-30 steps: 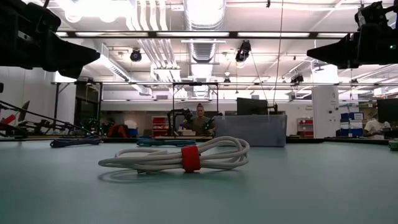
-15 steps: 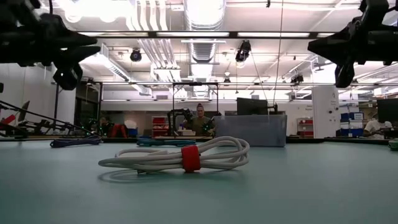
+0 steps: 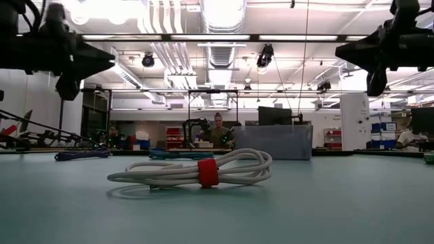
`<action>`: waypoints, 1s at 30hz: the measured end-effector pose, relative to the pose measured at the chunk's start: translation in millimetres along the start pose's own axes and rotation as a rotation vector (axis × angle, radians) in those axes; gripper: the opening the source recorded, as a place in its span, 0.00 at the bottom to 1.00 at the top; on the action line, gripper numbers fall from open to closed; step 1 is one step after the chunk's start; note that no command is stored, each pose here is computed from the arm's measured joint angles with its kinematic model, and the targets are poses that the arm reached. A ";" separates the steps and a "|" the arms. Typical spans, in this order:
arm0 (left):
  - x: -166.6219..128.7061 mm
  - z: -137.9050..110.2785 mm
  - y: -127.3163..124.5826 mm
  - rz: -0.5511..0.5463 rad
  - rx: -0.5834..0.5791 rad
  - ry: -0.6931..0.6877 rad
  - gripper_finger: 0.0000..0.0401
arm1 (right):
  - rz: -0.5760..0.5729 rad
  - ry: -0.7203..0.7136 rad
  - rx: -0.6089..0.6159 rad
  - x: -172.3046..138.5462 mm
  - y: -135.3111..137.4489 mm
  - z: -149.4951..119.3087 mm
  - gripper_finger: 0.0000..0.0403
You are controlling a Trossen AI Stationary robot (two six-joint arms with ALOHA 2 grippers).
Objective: Pick and place USB-C Cables
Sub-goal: Put the blue USB cable into the black bin
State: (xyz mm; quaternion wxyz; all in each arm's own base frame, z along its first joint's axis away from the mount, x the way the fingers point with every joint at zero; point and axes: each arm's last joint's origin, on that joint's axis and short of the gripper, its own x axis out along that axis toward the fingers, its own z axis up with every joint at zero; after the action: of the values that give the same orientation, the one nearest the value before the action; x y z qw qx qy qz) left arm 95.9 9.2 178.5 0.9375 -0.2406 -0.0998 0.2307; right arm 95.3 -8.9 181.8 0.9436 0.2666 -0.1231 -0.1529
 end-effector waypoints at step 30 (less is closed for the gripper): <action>-3.1 27.5 -9.0 0.015 0.222 -0.277 0.16 | 0.122 0.028 -0.243 33.0 32.2 22.4 0.07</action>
State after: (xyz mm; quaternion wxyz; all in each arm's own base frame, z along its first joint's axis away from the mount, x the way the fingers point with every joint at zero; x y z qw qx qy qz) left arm 88.5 11.8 206.5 0.9339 -0.1021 -0.2003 0.2780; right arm 126.0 -4.9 222.7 0.9781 0.1447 -0.1064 -0.1055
